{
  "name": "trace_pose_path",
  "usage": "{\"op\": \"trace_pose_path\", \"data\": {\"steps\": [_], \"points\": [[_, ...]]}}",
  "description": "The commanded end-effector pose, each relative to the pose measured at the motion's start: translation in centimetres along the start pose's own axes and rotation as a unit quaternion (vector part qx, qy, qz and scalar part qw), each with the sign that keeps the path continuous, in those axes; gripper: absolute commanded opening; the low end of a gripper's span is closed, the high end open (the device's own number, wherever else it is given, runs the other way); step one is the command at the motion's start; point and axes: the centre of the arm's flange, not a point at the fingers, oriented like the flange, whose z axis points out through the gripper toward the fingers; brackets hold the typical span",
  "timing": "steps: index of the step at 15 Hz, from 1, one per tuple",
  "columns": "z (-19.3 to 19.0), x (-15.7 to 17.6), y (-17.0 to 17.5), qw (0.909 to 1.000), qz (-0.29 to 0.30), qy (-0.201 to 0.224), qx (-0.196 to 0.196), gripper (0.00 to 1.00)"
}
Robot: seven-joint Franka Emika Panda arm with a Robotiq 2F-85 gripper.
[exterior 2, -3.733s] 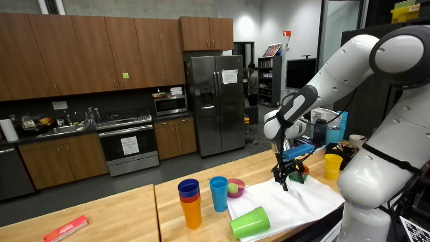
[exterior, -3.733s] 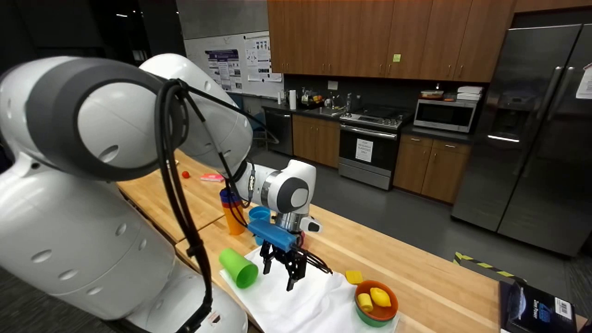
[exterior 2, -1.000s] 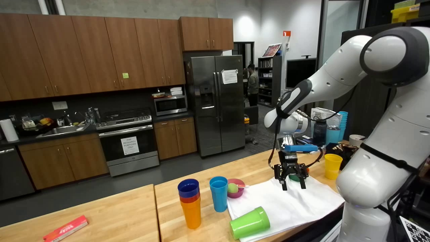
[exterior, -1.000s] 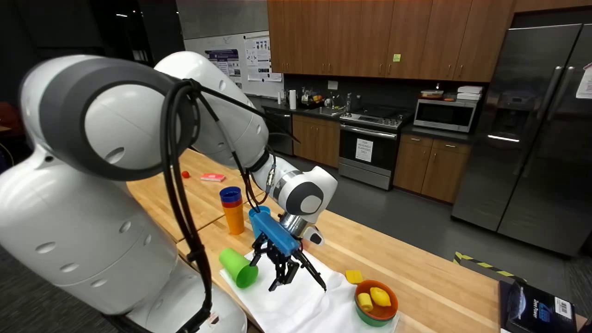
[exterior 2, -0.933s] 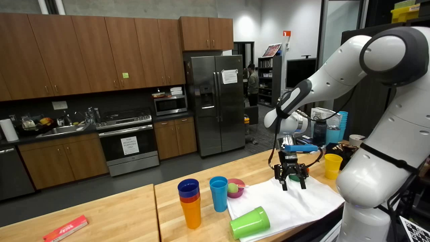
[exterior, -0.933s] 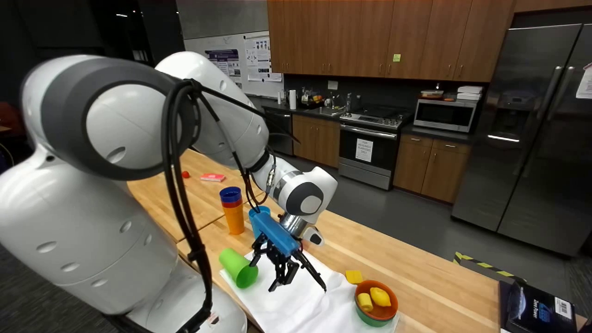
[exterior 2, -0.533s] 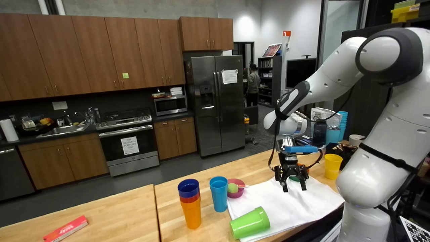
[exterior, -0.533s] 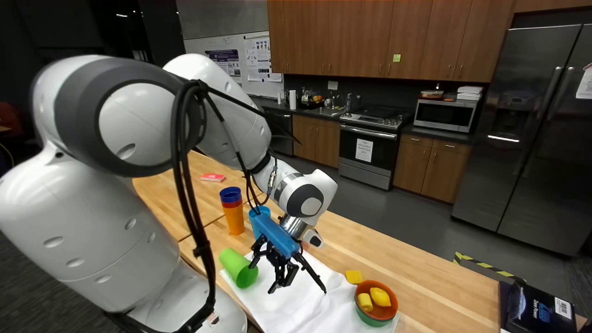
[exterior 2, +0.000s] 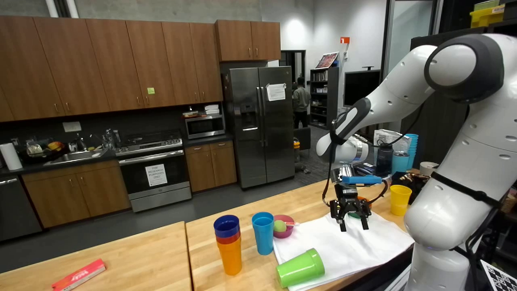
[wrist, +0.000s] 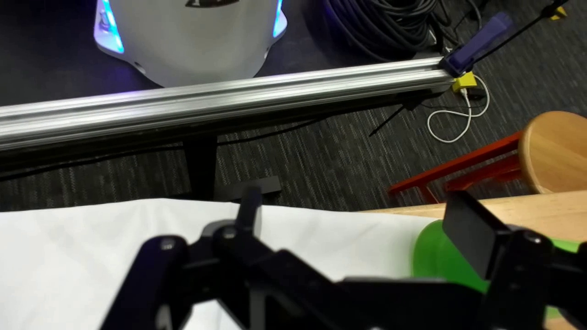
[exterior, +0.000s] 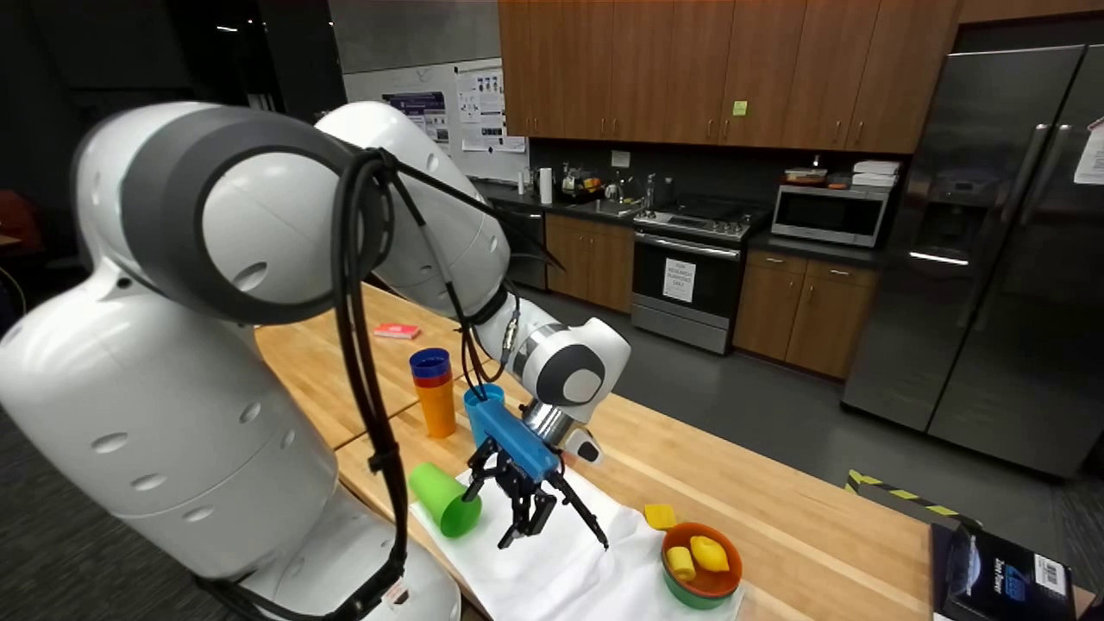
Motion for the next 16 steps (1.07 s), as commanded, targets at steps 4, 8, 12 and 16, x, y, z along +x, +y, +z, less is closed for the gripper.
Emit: {"op": "trace_pose_path", "data": {"steps": [4,8,12,16], "points": [[-0.71,0.22,-0.40,0.9997,-0.003,-0.017,0.020,1.00],[-0.76,-0.08,-0.58,0.9995,-0.008,-0.017,0.025,1.00],[-0.78,-0.35,-0.69,0.9994,-0.012,-0.021,0.024,1.00],[-0.67,-0.33,-1.08,0.9994,-0.017,-0.022,0.021,1.00]]}}
